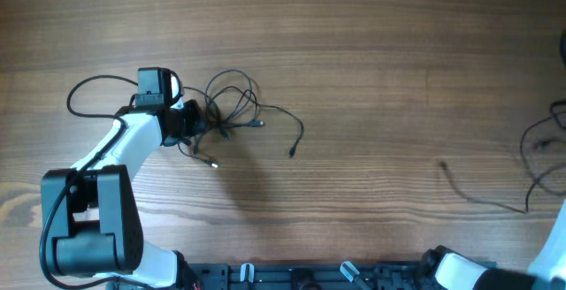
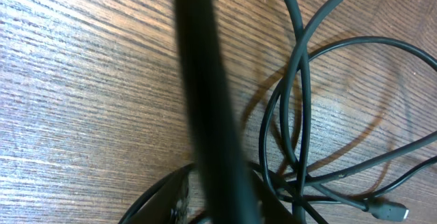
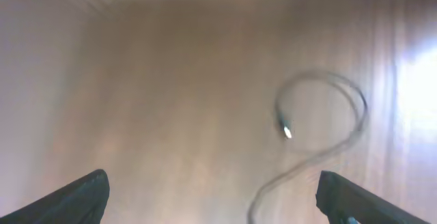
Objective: Untangle cables
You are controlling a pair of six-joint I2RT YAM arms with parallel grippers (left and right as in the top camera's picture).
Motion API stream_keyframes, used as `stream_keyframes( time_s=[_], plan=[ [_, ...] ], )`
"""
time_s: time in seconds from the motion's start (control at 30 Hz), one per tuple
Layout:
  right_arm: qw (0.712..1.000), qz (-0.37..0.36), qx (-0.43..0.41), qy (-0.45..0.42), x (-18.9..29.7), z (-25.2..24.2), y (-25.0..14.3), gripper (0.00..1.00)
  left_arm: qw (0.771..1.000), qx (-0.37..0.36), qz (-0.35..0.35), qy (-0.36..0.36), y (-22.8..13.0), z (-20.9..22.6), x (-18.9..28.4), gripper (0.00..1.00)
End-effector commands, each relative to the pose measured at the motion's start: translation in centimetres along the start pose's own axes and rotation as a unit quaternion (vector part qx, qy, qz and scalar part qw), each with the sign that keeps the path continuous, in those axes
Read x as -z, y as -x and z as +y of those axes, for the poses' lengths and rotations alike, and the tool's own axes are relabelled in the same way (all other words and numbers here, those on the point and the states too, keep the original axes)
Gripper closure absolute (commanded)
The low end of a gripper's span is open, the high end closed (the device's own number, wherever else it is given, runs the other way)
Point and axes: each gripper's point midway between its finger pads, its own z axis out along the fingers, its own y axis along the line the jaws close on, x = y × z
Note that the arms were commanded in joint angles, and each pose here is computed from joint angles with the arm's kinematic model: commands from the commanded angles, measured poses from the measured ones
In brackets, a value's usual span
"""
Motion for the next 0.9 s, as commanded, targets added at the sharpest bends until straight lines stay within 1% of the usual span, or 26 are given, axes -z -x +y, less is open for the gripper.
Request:
stream_keyframes(
  time_s=[0.0, 0.1, 0.13, 0.17, 0.2, 0.23, 0.27, 0.3, 0.4, 0.5, 0.6, 0.67, 0.7, 0.77, 0.83, 0.87],
  plan=[
    [0.998, 0.045, 0.013, -0.047, -2.8, -1.2, -2.5, 0.00, 1.000, -0.003, 0.005, 0.005, -0.2, 0.3, -0.3, 0.72],
    [0.993, 0.075, 0.076, -0.042, -4.5, -0.5, -3.7, 0.00, 1.000, -0.003, 0.005, 0.005, -0.2, 0.3, -0.3, 0.72],
    [0.991, 0.083, 0.097, -0.031, -5.0, 0.0, -4.0, 0.03, 1.000, -0.003, 0.005, 0.005, -0.2, 0.3, -0.3, 0.72],
    [0.989, 0.087, 0.116, -0.019, -5.5, 0.6, -4.1, 0.15, 1.000, -0.003, 0.005, 0.005, -0.2, 0.3, -0.3, 0.72],
    [0.987, 0.086, 0.136, -0.004, -5.9, 1.3, -4.1, 0.37, 1.000, -0.003, 0.005, 0.005, -0.2, 0.3, -0.3, 0.72],
    [0.985, 0.080, 0.154, 0.014, -6.2, 2.2, -3.8, 0.72, 1.000, -0.003, 0.005, 0.005, -0.2, 0.3, -0.3, 0.71],
    [0.984, 0.067, 0.161, 0.025, -6.4, 2.8, -3.3, 0.90, 1.000, -0.003, 0.005, 0.005, -0.2, 0.3, -0.3, 0.71],
    [0.985, 0.049, 0.163, 0.037, -6.5, 3.6, -2.5, 0.96, 1.000, -0.003, 0.005, 0.005, -0.2, 0.3, -0.3, 0.71],
    [0.987, -0.020, 0.147, 0.069, -6.3, 5.6, 0.9, 0.96, 1.000, -0.003, 0.006, 0.005, -0.2, 0.3, -0.3, 0.71],
    [0.986, -0.078, 0.109, 0.096, -5.9, 6.6, 4.6, 0.96, 1.000, -0.003, 0.007, 0.006, -0.3, 0.3, -0.3, 0.70],
    [0.984, -0.119, 0.072, 0.115, -5.9, 6.5, 7.7, 0.96, 1.000, -0.002, 0.008, 0.006, -0.3, 0.4, -0.3, 0.70],
    [0.983, -0.140, 0.051, 0.104, -6.7, 5.0, 9.9, 0.95, 1.000, -0.002, 0.008, 0.006, -0.3, 0.4, -0.3, 0.70],
    [0.984, -0.143, 0.045, 0.093, -7.6, 4.1, 10.5, 0.96, 1.000, -0.002, 0.008, 0.006, -0.3, 0.4, -0.3, 0.70],
    [0.988, -0.132, 0.053, 0.068, -9.7, 2.4, 10.7, 0.96, 1.000, -0.002, 0.008, 0.006, -0.3, 0.3, -0.3, 0.70],
    [0.992, -0.102, 0.064, 0.043, -11.9, 0.7, 9.8, 0.96, 1.000, -0.002, 0.009, 0.006, -0.4, 0.4, -0.3, 0.70],
    [0.995, -0.070, 0.072, 0.029, -13.6, -0.5, 8.6, 0.96, 1.000, -0.002, 0.009, 0.006, -0.4, 0.4, -0.3, 0.70]
  ],
)
